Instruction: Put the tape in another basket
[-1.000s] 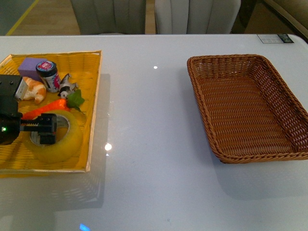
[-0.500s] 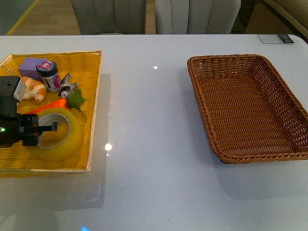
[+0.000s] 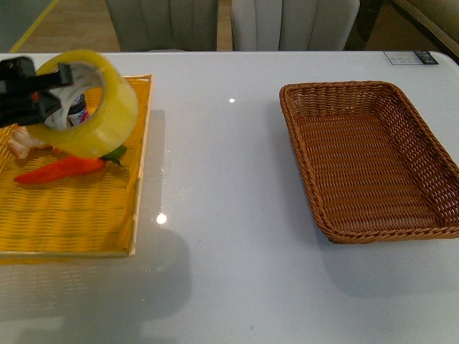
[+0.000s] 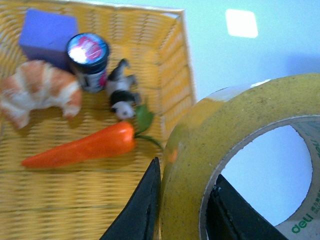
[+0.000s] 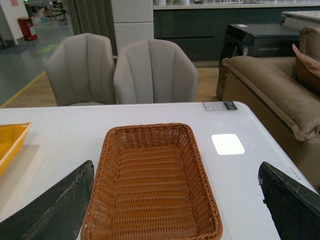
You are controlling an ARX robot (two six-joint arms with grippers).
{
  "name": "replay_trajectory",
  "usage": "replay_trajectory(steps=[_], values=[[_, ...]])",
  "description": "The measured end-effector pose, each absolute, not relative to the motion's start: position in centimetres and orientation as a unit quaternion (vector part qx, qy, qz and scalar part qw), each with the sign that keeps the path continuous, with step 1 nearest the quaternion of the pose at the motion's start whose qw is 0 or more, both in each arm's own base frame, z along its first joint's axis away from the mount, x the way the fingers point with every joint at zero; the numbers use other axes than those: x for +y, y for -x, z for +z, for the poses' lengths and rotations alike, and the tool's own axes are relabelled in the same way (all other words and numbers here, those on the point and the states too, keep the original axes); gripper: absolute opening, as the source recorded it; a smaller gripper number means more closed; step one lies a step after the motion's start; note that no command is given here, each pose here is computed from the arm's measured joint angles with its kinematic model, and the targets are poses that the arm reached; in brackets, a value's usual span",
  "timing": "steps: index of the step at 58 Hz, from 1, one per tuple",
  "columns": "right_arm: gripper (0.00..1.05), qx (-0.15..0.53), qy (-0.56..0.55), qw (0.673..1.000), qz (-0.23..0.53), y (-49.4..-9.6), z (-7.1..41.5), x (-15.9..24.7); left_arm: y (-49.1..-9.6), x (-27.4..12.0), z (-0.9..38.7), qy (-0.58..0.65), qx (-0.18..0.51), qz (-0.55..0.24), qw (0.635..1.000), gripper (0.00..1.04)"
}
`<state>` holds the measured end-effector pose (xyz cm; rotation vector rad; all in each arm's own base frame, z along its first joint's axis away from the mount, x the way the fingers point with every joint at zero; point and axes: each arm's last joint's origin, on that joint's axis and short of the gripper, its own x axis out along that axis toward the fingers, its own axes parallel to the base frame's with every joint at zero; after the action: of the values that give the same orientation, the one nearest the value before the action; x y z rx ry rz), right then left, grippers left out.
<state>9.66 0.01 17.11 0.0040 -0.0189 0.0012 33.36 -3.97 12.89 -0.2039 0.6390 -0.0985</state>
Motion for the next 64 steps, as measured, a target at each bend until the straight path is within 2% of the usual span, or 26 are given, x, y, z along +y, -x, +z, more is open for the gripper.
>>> replay_trajectory(steps=[9, 17, 25, 34, 37, 40, 43, 47, 55, 64], values=[[0.96, -0.009, -0.002, 1.0, 0.001, -9.7, 17.1, 0.0, -32.9, -11.0, 17.0, 0.114, 0.284, -0.125, 0.944, 0.16], [0.96, -0.009, -0.002, 1.0, 0.001, -9.7, 17.1, 0.0, -31.7, -15.8, 18.3, 0.119, 0.285, -0.178, 0.934, 0.16], [0.96, -0.009, -0.002, 1.0, 0.001, -9.7, 17.1, 0.0, -30.2, -19.1, 18.8, 0.124, 0.292, -0.213, 0.924, 0.16], [0.96, 0.001, -0.009, 1.0, -0.002, -9.7, 17.1, 0.0, -29.4, -20.5, 18.9, 0.129, 0.299, -0.229, 0.918, 0.16], [0.96, 0.073, -0.035, 0.997, -0.001, -9.7, 17.0, 0.1, -29.3, -20.5, 18.9, 0.13, 0.3, -0.227, 0.917, 0.16], [0.96, 0.175, -0.086, 0.981, -0.001, -10.1, 17.1, 0.3, -29.3, -20.6, 18.8, 0.131, 0.3, -0.223, 0.918, 0.16], [0.96, 0.224, -0.121, 0.967, 0.016, -11.0, 17.4, 0.6, -29.3, -20.7, 18.8, 0.132, 0.302, -0.226, 0.917, 0.16], [0.96, 0.229, -0.16, 0.959, 0.042, -12.4, 18.2, 1.0, -29.2, -20.7, 18.7, 0.131, 0.305, -0.224, 0.916, 0.16], [0.96, 0.195, -0.228, 0.948, 0.107, -15.4, 20.0, 2.0, -29.2, -20.7, 18.6, 0.129, 0.309, -0.222, 0.916, 0.16], [0.96, 0.174, -0.286, 0.926, 0.175, -18.4, 19.9, 3.6, -29.1, -20.8, 18.5, 0.128, 0.313, -0.221, 0.915, 0.16]])
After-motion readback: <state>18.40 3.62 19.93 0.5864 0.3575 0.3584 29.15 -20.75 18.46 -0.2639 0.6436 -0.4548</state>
